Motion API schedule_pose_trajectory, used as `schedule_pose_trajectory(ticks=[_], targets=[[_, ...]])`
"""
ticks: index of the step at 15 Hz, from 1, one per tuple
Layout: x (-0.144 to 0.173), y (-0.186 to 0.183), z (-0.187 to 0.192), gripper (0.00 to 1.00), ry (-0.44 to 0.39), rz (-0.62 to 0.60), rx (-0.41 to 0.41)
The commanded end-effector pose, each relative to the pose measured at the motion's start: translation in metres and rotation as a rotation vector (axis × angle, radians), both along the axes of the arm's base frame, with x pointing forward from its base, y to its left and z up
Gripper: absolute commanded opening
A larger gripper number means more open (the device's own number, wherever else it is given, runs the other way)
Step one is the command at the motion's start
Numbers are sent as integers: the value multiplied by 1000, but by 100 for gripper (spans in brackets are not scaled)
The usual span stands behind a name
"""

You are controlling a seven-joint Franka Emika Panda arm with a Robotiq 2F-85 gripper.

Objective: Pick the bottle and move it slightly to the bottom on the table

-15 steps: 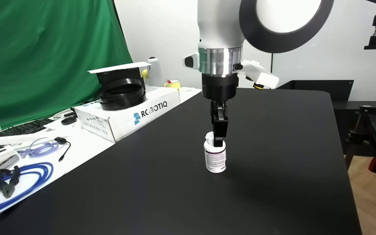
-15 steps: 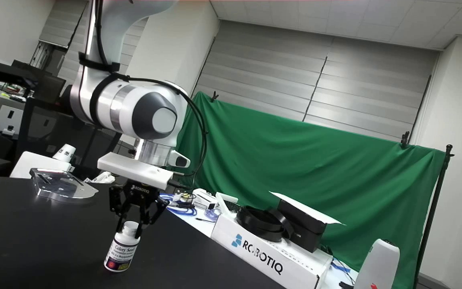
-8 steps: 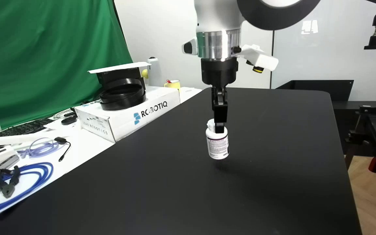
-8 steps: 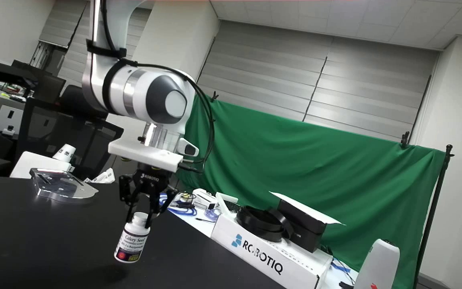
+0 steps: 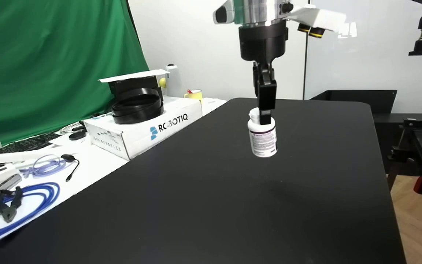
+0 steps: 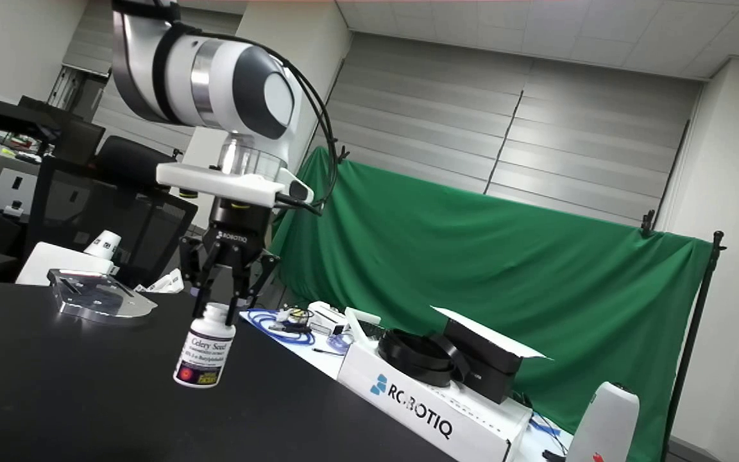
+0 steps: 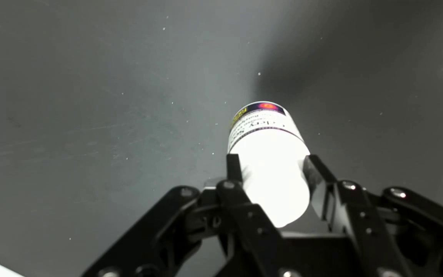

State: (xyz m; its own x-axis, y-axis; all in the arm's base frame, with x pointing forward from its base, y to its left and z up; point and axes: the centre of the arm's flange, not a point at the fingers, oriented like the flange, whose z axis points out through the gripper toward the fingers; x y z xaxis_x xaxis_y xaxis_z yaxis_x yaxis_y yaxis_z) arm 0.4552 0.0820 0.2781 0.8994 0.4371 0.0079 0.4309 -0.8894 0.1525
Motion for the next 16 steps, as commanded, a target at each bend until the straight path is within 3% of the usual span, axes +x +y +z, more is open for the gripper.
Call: schedule_pose_trajectory(ticks=[1, 8, 16], targets=[[-53, 2, 20, 19, -5, -60, -16], [-104, -13, 2, 19, -49, -142, 68], [-96, -12, -39, 19, -44, -132, 94]])
